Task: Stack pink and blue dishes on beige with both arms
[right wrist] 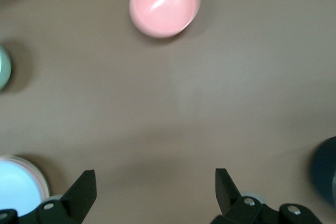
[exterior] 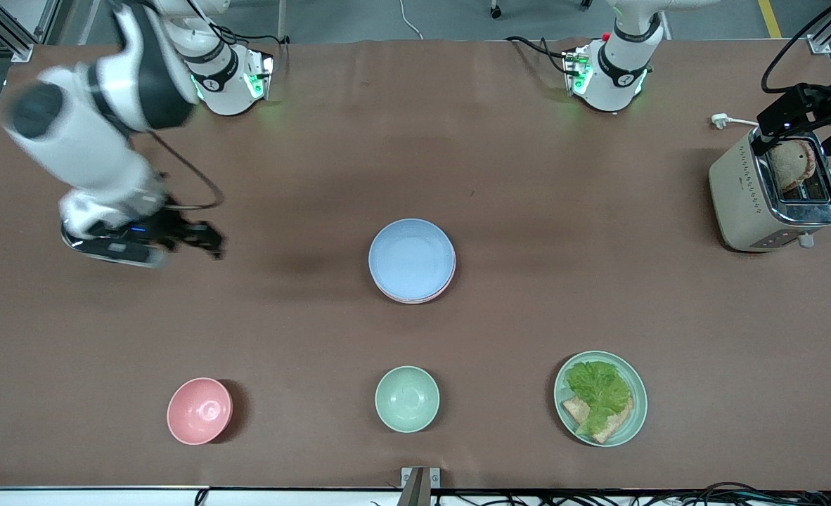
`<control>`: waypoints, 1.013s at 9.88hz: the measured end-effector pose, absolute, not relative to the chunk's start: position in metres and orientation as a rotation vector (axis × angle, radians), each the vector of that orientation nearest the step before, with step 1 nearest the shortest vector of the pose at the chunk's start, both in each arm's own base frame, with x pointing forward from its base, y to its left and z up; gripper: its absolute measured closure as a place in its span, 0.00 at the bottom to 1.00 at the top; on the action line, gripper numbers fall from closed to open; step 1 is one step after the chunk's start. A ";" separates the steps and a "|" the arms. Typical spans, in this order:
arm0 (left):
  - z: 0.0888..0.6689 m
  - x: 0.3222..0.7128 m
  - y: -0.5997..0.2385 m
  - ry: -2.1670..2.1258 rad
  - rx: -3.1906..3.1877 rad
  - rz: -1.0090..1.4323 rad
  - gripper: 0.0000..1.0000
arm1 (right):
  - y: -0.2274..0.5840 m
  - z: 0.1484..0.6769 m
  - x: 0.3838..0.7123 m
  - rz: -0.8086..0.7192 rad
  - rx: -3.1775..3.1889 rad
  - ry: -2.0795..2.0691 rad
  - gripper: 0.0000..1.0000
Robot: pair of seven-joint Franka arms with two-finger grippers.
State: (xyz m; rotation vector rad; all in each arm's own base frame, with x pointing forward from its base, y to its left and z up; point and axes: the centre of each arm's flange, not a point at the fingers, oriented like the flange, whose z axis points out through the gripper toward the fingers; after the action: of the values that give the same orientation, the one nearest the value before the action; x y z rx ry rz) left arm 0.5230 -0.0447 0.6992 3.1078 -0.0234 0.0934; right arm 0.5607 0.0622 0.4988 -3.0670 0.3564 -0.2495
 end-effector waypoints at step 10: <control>0.690 0.529 -0.042 -0.016 3.110 0.064 0.00 | -0.066 0.678 0.538 -0.070 -3.123 0.217 0.00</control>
State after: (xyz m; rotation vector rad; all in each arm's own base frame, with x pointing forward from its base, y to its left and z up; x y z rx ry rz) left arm 0.5292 -0.0422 0.6897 3.1095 -0.0157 0.0643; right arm 0.5376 -0.0665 0.6784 -3.1231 0.2168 -0.0698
